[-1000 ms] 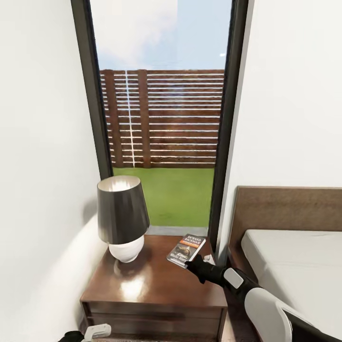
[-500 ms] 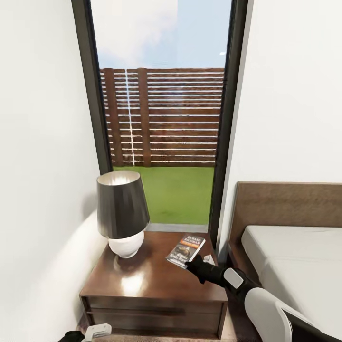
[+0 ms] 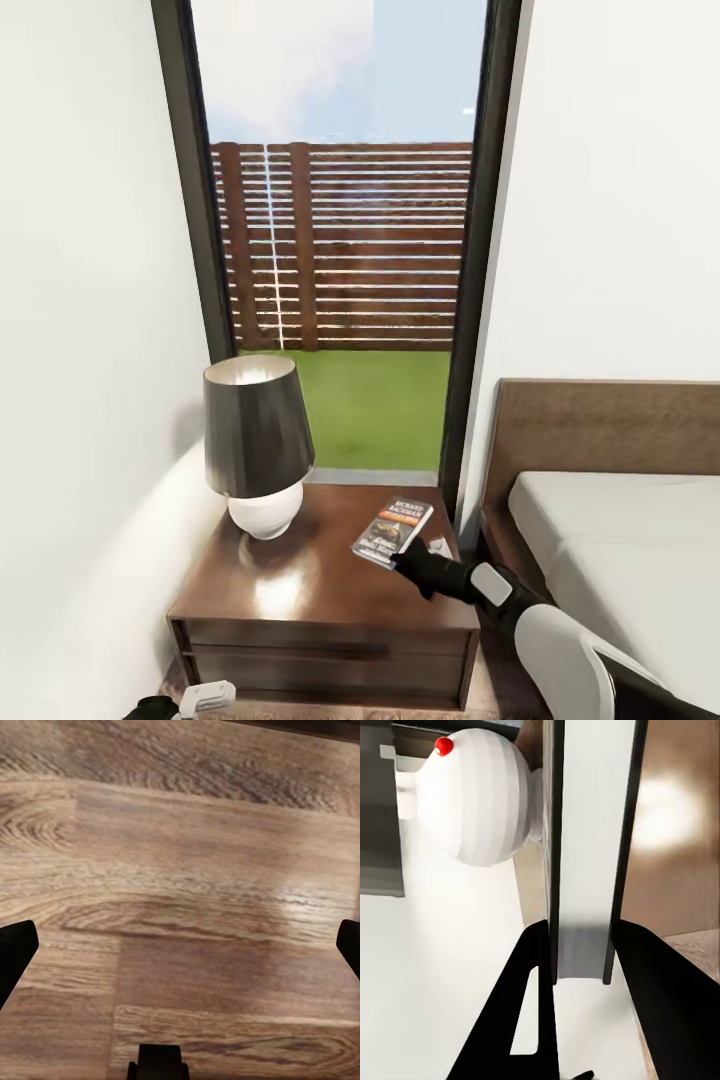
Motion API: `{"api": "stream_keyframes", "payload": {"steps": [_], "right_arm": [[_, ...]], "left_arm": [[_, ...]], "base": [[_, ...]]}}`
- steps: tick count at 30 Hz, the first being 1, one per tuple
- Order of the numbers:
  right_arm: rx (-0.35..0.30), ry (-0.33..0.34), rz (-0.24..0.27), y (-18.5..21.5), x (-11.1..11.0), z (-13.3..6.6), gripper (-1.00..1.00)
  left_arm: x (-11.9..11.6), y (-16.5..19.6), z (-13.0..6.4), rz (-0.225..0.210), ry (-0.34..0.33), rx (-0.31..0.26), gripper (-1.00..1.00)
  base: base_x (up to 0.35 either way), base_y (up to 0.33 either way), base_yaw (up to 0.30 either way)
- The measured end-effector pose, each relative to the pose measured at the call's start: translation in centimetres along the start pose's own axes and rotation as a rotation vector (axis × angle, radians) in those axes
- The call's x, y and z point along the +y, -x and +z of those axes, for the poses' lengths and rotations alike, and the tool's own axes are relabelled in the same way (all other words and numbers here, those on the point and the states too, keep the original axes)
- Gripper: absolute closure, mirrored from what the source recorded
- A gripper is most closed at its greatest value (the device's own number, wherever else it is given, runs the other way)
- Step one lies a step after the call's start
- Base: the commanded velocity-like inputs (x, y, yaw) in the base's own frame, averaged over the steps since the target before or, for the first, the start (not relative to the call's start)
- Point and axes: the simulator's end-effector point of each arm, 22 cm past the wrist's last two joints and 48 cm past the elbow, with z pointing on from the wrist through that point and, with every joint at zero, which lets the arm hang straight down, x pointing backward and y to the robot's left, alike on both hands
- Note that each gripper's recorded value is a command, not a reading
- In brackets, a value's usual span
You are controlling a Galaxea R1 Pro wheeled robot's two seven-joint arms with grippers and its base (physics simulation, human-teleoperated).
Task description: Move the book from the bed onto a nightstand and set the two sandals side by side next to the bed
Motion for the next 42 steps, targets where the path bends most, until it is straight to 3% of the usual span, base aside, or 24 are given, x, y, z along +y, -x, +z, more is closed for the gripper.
{"api": "stream_keyframes", "payload": {"steps": [7,22,33,42], "right_arm": [[0.000,-0.069,0.007,-0.4,-2.7,0.5,1.00],[0.004,-0.125,0.003,0.7,-2.1,0.6,1.00],[-0.012,-0.119,-0.025,1.8,-1.8,1.2,1.00],[-0.021,-0.175,-0.039,2.6,-1.8,1.2,1.00]], "left_arm": [[0.2,-0.7,1.4,0.000,0.001,0.000,-1.00],[0.3,-0.7,1.3,-0.001,0.003,0.005,-1.00],[0.5,-1.7,3.1,-0.001,0.003,0.007,-1.00],[0.7,-1.7,3.0,-0.002,0.005,0.011,-1.00]], "base": [[0.000,0.000,0.000],[0.000,0.000,0.000],[0.000,0.000,0.000],[0.000,0.000,0.000]]}}
